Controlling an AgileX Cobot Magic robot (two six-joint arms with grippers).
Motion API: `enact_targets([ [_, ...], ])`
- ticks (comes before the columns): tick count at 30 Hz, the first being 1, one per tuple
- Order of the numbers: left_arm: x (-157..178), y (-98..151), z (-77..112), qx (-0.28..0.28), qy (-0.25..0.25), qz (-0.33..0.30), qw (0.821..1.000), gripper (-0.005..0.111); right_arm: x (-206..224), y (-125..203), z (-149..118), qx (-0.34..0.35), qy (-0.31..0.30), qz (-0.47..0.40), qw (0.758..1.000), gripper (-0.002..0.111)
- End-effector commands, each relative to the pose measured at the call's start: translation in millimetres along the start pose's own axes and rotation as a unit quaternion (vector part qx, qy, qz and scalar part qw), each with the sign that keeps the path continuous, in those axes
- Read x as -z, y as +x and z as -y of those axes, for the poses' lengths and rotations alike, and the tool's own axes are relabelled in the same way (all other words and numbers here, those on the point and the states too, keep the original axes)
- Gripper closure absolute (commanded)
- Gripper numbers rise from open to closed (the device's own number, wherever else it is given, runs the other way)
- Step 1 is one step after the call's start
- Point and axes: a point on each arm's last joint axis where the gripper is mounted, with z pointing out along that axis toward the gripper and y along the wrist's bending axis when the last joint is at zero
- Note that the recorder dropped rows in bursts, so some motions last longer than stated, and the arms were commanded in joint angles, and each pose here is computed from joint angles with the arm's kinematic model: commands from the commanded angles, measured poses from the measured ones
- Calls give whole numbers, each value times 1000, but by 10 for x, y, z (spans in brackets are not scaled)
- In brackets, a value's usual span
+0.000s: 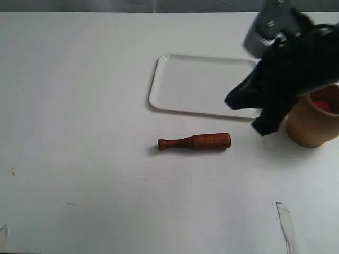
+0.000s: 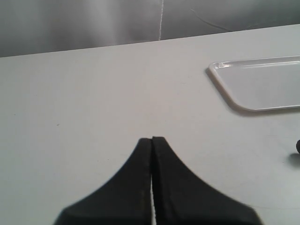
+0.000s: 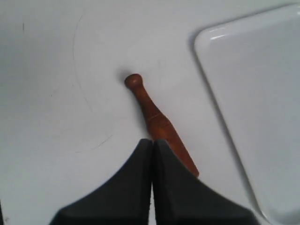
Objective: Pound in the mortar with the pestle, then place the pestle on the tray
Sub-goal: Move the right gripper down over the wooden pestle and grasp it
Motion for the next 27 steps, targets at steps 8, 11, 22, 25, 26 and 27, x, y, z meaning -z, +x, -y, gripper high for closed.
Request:
enact_targets([
  [8,0,-4,6,6,4,4,1000,107,-1121,-503,109,64,37,-192,979,108],
  [11,0,-4,6,6,4,4,1000,107,-1310,-576,65,88,20,-221,971,108],
  [22,0,-4,6,6,4,4,1000,107,-1641,-619,-107,187,-8,-253,949,47],
  [25,0,-4,6,6,4,4,1000,107,-1680,-613,-107,187,-8,-251,950,45],
  [26,0,-4,6,6,4,4,1000,107,-1698,-602,-107,186,-9,-252,950,45],
  [27,0,-4,6,6,4,4,1000,107,-1718,-590,-112,182,-13,-254,950,46],
])
